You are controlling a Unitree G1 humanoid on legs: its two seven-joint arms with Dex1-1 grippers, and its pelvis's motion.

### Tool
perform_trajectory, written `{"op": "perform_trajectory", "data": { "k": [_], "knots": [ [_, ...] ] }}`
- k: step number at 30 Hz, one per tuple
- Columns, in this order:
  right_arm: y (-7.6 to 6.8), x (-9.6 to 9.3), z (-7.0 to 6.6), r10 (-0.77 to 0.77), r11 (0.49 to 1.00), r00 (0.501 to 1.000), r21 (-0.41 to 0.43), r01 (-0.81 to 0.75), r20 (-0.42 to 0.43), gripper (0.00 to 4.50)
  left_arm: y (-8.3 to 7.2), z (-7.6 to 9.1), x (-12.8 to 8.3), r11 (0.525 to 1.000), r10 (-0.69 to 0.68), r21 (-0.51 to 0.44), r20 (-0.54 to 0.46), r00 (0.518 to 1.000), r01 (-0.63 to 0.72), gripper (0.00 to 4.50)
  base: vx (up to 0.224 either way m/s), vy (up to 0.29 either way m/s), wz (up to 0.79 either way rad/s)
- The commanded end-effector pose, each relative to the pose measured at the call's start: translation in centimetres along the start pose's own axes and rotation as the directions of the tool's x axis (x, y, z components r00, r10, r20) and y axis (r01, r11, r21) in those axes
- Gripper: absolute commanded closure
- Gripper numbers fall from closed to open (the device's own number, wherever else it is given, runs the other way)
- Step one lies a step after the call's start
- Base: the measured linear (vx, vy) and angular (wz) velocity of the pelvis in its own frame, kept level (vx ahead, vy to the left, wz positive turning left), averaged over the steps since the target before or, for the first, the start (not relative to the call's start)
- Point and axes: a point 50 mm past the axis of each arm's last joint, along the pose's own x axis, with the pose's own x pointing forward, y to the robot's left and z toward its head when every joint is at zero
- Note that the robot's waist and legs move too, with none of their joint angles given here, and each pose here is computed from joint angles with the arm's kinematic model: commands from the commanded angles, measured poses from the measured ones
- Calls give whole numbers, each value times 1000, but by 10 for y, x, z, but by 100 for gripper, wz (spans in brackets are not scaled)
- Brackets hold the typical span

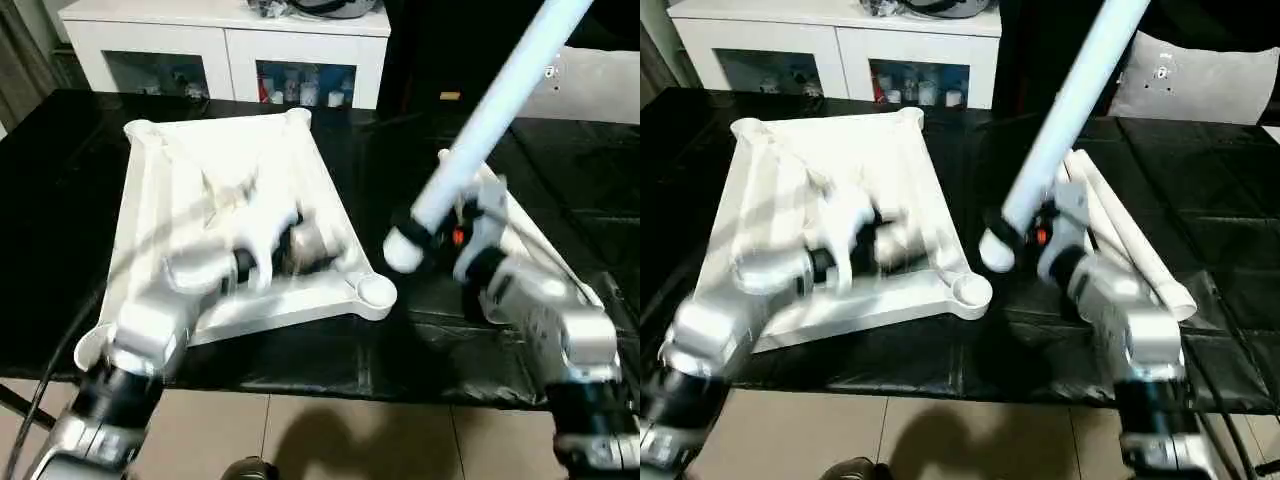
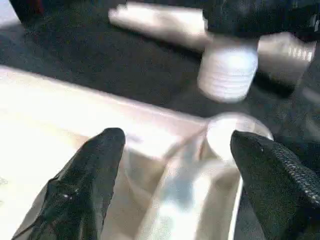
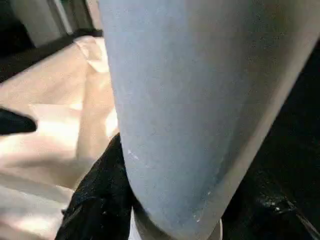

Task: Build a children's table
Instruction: Pick table leg, then insert table leg to table base

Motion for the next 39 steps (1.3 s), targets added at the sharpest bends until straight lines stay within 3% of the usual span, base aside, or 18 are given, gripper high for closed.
{"op": "perform_trajectory", "data": {
  "k": [1,4,5,7,9,11,14,17,20,23,26,28,30,33,39],
  "knots": [
    [-2,-3,6,-34,999,999,0,34,15,261,0,-1,-1,1000,1,23,-15,1000,0,67,0,0,0],
    [-4,-1,1,-66,996,998,-64,65,-14,261,-4,-7,-2,999,-44,4,-41,998,44,99,0,0,0],
    [-2,0,6,-45,991,998,-123,50,49,261,-5,-11,-2,998,-53,9,-69,996,54,99,0,0,0],
    [1,0,9,-20,989,997,-146,32,80,261,-6,-14,-2,997,-68,19,-90,994,70,99,0,0,0],
    [3,0,11,-5,989,995,-146,19,95,261,-9,-16,-2,996,-85,24,-106,991,88,138,0,0,0],
    [8,-2,15,61,986,990,-159,-41,126,261,-12,-19,-1,993,-113,21,-125,986,116,141,0,0,0],
    [9,-4,13,61,989,993,-140,-47,103,261,-16,-25,0,989,-131,39,-170,977,140,183,0,0,0],
    [13,-6,12,118,992,988,-65,-111,102,261,-16,-27,1,988,-129,56,-192,973,143,182,0,0,0],
    [14,-6,12,145,988,983,-71,-138,108,262,-16,-27,2,988,-131,59,-194,972,145,225,0,0,0],
    [19,-8,10,208,977,973,-66,-202,99,262,-13,-30,3,985,-124,90,-230,965,148,226,0,0,0],
    [20,-8,9,227,973,970,-55,-222,89,262,-12,-31,4,984,-123,98,-242,962,151,270,0,0,0],
    [21,-9,8,241,970,967,-44,-238,79,262,-11,-32,5,983,-125,103,-249,960,155,268,0,0,0],
    [22,-9,7,248,969,966,-42,-245,72,262,-10,-32,6,982,-129,104,-256,958,160,307,0,0,0],
    [22,-9,7,260,965,963,-43,-257,69,262,-9,-32,7,981,-138,96,-256,957,167,311,0,0,0],
    [22,-10,7,279,960,958,-54,-276,63,262,-8,-29,10,976,-166,104,-223,961,192,368,0,0,0]
  ]
}}
